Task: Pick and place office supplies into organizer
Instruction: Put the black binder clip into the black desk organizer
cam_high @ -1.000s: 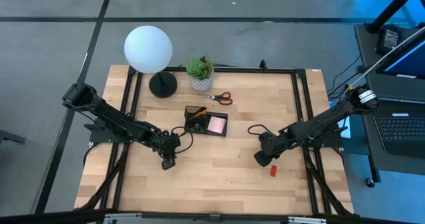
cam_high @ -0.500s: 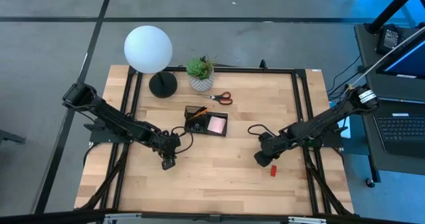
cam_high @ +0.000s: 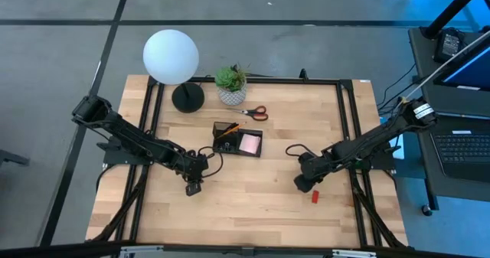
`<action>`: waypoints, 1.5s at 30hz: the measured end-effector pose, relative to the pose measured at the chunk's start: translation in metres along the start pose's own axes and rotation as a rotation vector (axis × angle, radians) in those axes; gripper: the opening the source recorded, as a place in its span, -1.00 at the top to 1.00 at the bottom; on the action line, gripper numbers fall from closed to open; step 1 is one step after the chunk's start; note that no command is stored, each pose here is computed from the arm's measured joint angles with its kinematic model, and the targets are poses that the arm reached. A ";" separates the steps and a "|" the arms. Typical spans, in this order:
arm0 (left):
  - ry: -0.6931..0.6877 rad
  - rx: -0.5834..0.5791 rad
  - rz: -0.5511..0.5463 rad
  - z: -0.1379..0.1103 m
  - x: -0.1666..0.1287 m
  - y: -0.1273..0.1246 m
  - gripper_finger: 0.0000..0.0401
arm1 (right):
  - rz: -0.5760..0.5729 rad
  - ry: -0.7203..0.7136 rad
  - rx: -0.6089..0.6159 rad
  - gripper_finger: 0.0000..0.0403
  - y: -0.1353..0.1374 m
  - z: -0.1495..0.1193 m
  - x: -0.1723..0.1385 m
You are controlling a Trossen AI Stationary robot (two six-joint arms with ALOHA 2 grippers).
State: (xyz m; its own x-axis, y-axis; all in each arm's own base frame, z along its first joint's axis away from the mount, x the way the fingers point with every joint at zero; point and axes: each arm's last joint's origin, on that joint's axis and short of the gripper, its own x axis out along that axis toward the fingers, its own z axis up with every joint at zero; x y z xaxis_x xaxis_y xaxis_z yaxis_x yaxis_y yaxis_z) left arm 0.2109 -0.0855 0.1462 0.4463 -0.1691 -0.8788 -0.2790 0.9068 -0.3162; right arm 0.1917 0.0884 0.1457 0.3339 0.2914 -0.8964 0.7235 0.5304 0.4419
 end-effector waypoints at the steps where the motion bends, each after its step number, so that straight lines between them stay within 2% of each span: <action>1: 0.000 0.000 0.000 0.000 0.000 0.000 0.51 | 0.002 -0.001 -0.018 0.88 0.000 0.000 0.000; 5: 0.000 0.000 0.000 0.000 0.000 0.000 0.51 | 0.010 -0.002 -0.050 0.97 0.001 0.000 0.000; 13: 0.000 0.000 0.000 0.000 0.000 0.000 0.51 | 0.022 -0.006 -0.103 0.99 0.004 0.001 -0.001; 21: 0.003 0.000 -0.003 0.000 0.000 0.000 0.51 | 0.103 -0.076 -0.249 0.99 0.034 0.008 -0.019; 25: 0.005 0.000 -0.006 0.000 0.000 0.000 0.51 | 0.129 -0.241 -0.379 1.00 0.055 0.019 -0.035; 28: 0.007 0.000 -0.009 0.000 0.000 0.000 0.51 | 0.082 -0.435 -0.523 1.00 0.068 0.029 -0.049; 33: 0.007 0.000 -0.009 0.000 0.000 0.000 0.51 | 0.001 -0.730 -0.683 1.00 0.083 0.046 -0.058; 38: 0.003 0.000 -0.004 0.000 0.000 0.000 0.51 | 0.023 -0.873 -0.836 1.00 0.101 0.063 -0.046; 45: 0.002 0.000 -0.004 0.000 0.000 0.000 0.51 | 0.014 -0.995 -0.934 1.00 0.112 0.089 -0.009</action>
State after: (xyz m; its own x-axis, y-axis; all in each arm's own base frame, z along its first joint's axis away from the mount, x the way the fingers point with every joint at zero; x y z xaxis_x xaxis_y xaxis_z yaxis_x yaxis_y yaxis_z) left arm 0.2109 -0.0855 0.1464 0.4455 -0.1731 -0.8784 -0.2777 0.9060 -0.3194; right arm 0.3239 0.0743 0.2006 0.9149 -0.1797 -0.3616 0.1748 0.9835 -0.0464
